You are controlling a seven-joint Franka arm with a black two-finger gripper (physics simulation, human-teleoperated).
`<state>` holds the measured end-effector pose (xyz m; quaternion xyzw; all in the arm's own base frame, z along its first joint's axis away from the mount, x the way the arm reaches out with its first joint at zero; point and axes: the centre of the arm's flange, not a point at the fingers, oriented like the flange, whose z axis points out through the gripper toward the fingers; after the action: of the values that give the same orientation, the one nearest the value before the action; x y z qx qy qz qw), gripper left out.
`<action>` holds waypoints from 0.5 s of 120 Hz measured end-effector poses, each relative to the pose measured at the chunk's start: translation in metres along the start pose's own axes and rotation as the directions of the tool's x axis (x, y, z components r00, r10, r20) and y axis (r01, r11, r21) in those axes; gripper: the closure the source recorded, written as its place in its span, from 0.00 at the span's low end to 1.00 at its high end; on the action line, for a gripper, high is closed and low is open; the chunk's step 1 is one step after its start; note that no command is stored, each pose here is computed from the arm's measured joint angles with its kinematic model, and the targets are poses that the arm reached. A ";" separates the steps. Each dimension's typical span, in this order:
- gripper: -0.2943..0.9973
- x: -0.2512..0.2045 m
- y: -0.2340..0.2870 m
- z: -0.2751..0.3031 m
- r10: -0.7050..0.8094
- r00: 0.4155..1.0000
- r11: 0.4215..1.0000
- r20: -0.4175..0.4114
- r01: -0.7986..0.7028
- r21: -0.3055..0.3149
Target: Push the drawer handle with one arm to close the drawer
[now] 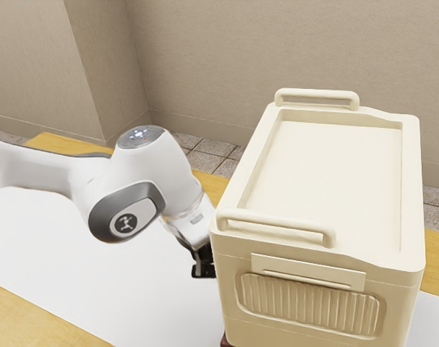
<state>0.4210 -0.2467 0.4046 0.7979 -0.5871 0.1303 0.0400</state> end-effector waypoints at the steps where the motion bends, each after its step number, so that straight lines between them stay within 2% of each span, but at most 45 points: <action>1: 0.77 -0.001 -0.001 0.000 -0.004 1.000 1.000 0.000 0.004 -0.002; 6: 0.74 -0.010 -0.009 0.000 -0.040 0.999 0.999 0.003 0.040 -0.012; 20: 0.55 -0.075 -0.065 -0.008 -0.218 0.976 0.975 0.025 0.219 -0.025; 30: 0.45 -0.118 -0.113 -0.040 -0.349 0.937 0.937 0.024 0.349 -0.002; 37: 0.39 -0.155 -0.154 -0.076 -0.458 0.889 0.889 0.024 0.457 0.026; 44: 0.35 -0.190 -0.192 -0.120 -0.575 0.818 0.817 0.026 0.574 0.053; 60: 0.29 -0.210 -0.230 -0.214 -0.716 0.698 0.696 0.002 0.713 0.083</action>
<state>0.5465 0.0645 0.5776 0.9663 -0.2265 0.1129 0.0469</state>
